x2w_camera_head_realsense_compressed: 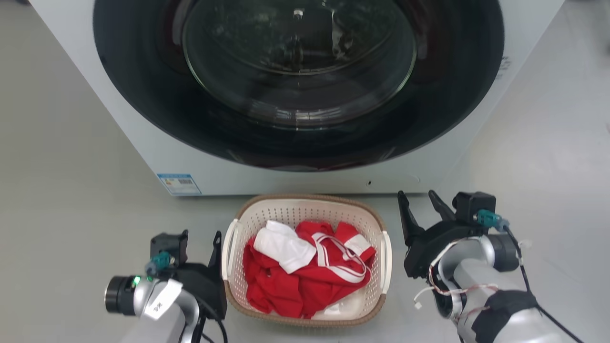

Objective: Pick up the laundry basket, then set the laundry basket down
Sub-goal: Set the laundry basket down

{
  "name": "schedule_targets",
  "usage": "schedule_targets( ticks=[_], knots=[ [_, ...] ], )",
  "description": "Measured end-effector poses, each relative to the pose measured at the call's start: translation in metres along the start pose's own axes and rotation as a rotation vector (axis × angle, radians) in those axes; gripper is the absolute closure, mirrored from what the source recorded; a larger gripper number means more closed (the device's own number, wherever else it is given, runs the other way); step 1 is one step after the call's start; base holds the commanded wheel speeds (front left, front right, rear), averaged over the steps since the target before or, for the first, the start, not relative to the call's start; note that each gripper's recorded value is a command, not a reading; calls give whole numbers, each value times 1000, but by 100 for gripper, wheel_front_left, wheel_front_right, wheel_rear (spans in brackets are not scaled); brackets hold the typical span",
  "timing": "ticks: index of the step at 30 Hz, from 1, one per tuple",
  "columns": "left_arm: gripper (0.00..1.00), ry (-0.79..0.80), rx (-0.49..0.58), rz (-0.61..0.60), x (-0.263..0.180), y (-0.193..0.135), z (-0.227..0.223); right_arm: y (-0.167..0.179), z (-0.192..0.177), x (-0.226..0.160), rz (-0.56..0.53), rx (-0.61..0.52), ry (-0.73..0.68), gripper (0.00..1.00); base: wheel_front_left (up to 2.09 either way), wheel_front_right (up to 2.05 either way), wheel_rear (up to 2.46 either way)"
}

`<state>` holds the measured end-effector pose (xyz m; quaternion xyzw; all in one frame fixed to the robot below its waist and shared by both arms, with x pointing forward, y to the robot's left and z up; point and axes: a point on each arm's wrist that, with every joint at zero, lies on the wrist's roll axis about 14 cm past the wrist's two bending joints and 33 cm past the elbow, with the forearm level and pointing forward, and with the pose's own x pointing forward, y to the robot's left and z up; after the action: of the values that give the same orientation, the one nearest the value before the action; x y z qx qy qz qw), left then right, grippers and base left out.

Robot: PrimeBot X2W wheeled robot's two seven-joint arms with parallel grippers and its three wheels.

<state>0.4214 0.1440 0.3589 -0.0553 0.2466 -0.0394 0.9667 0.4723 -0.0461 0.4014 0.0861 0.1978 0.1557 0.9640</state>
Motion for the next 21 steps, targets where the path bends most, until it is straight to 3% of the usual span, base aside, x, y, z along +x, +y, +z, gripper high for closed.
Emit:
schedule_targets(
  ticks=[21],
  knots=[
    [0,-235,-62,7,-79,1,23,16,26,-86,15,30,-223,0,0,0,0]
  ],
)
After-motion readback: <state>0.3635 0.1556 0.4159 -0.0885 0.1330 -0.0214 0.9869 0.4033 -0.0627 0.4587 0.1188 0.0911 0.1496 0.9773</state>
